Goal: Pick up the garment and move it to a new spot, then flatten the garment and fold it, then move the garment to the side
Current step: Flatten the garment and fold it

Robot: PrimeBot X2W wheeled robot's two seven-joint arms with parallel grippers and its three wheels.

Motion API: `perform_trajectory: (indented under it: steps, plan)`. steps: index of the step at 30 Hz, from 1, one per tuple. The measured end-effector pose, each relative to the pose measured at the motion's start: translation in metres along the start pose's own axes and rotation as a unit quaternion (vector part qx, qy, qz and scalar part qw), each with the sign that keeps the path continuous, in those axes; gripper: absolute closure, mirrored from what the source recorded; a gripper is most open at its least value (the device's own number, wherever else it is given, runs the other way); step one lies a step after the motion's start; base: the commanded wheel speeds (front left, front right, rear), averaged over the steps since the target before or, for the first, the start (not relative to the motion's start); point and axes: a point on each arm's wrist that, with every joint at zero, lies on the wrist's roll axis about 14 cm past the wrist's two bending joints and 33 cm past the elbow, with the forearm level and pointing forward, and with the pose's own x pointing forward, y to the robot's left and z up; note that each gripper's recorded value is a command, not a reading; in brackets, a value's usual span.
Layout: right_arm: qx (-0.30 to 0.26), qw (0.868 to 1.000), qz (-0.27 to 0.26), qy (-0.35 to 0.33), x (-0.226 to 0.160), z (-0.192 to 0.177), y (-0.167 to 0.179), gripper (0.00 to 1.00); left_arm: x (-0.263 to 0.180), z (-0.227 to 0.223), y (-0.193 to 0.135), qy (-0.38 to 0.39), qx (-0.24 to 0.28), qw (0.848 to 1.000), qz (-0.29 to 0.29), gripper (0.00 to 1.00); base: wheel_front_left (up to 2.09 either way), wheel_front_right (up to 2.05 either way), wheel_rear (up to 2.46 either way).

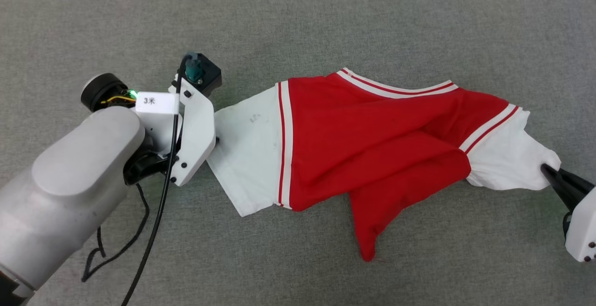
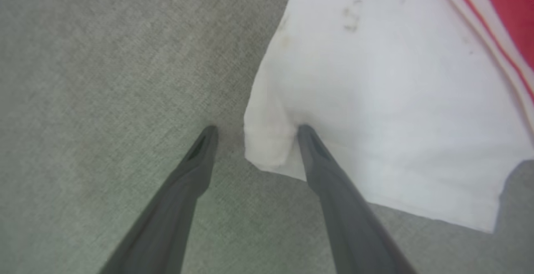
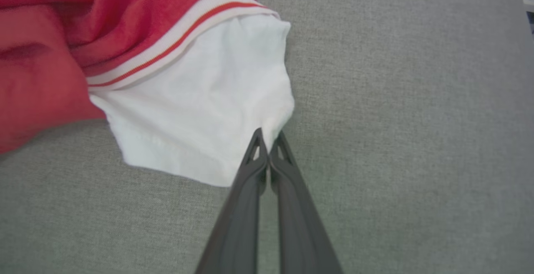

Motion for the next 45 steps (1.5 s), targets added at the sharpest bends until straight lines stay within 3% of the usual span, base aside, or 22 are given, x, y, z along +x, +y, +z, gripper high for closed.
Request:
perform_trajectory:
  steps: [5, 6, 7, 12, 18, 25, 32, 40, 45]
  plan:
    - [-0.002, 1.0, -0.002, 0.002, 0.004, 0.0, -0.001, 1.0, 0.009, -0.009, -0.006, 0.032, -0.001, 0.999, -0.022, 0.0, 0.0, 0.0, 0.0]
    - [-0.002, 1.0, -0.002, 0.001, 0.004, 0.001, -0.001, 1.0, 0.009, -0.01, -0.006, 0.035, 0.004, 0.999, -0.021, 0.62, 0.0, 0.0, 0.0]
    - [-0.003, 1.0, -0.001, 0.0, 0.005, 0.002, -0.001, 1.0, 0.009, -0.011, -0.006, 0.037, 0.007, 0.999, -0.022, 1.0, 0.0, 0.0, 0.0]
    - [-0.01, 1.0, 0.001, -0.013, 0.005, 0.01, 0.001, 1.0, 0.007, -0.011, -0.013, 0.018, 0.002, 0.999, -0.032, 1.0, 0.0, 0.0, 0.0]
    - [-0.021, 0.998, 0.0, -0.053, -0.003, 0.031, 0.002, 1.0, -0.018, 0.012, 0.0, -0.084, 0.018, 0.996, 0.01, 1.0, 0.0, 0.0, 0.0]
    - [-0.033, 0.99, -0.005, -0.137, -0.028, 0.075, -0.001, 1.0, -0.083, 0.047, 0.023, -0.211, 0.041, 0.973, 0.081, 1.0, 0.0, 0.0, 0.0]
    - [-0.064, 0.967, -0.012, -0.245, -0.063, 0.139, 0.001, 1.0, -0.166, 0.075, 0.038, -0.318, 0.069, 0.932, 0.159, 1.0, 0.0, 0.0, 0.0]
    - [-0.083, 0.933, 0.0, -0.35, -0.103, 0.206, 0.018, 1.0, -0.266, 0.109, 0.037, -0.426, 0.1, 0.869, 0.231, 1.0, 0.0, 0.0, 0.0]
    - [-0.101, 0.914, 0.008, -0.393, -0.119, 0.24, 0.03, 1.0, -0.31, 0.124, 0.031, -0.469, 0.116, 0.837, 0.257, 1.0, 0.0, 0.0, 0.0]
